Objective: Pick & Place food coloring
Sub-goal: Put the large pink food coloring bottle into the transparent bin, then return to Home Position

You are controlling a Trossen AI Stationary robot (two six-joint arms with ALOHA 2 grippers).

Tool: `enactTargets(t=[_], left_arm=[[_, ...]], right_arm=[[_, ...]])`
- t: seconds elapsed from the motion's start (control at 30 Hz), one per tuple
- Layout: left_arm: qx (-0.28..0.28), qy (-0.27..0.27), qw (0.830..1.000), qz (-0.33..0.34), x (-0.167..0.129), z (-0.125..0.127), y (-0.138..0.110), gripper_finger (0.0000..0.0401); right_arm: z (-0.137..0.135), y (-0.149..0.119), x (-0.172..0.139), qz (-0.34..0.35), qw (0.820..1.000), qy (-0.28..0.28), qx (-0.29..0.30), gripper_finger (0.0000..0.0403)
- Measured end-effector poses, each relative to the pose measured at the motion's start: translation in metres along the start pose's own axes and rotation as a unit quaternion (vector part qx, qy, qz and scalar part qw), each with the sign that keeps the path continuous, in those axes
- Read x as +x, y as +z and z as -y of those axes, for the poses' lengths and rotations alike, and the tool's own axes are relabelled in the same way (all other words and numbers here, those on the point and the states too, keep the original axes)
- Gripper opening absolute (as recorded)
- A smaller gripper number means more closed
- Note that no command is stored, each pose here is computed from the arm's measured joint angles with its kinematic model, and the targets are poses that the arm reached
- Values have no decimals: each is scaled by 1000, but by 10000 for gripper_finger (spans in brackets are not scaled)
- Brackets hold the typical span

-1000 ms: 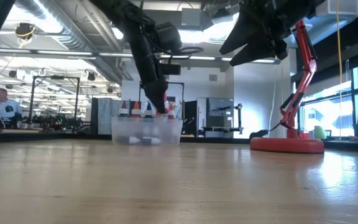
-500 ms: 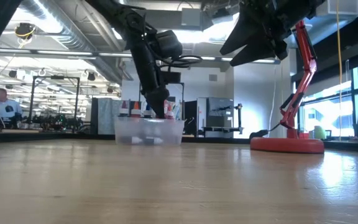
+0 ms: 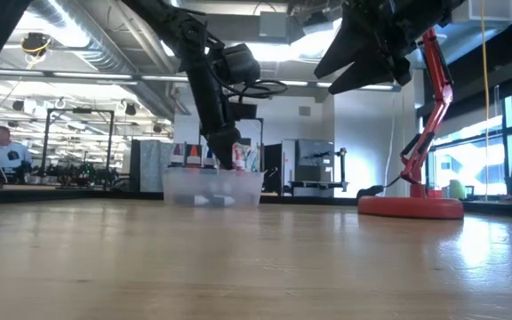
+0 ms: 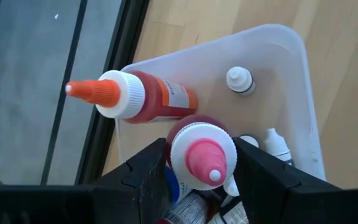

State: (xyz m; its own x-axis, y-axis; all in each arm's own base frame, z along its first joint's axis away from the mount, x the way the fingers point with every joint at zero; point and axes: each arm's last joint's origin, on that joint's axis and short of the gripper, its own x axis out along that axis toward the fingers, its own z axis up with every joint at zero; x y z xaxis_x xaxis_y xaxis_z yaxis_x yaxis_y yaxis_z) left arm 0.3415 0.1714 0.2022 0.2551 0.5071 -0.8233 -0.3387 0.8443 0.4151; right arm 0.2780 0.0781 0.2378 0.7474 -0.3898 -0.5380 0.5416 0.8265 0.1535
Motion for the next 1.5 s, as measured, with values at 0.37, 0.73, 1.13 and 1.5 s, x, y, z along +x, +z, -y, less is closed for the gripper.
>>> enactTargets(t=[0.37,0.73,1.13,1.5], left_arm=[[-11,34,999,-9,0,-2,-1,179],[-11,77,997,-19,-1,-5,-1,220],[-58,85,994,41,-46,-23,2,239],[-176,-132,941,258,-167,-7,-46,240]], right_arm=[[0,0,0,-2,1000,3,1,227],[-1,1,0,1,1000,8,6,227],[0,0,0,-3,1000,5,-12,227],[-9,-16,-24,-36,994,89,-49,227]])
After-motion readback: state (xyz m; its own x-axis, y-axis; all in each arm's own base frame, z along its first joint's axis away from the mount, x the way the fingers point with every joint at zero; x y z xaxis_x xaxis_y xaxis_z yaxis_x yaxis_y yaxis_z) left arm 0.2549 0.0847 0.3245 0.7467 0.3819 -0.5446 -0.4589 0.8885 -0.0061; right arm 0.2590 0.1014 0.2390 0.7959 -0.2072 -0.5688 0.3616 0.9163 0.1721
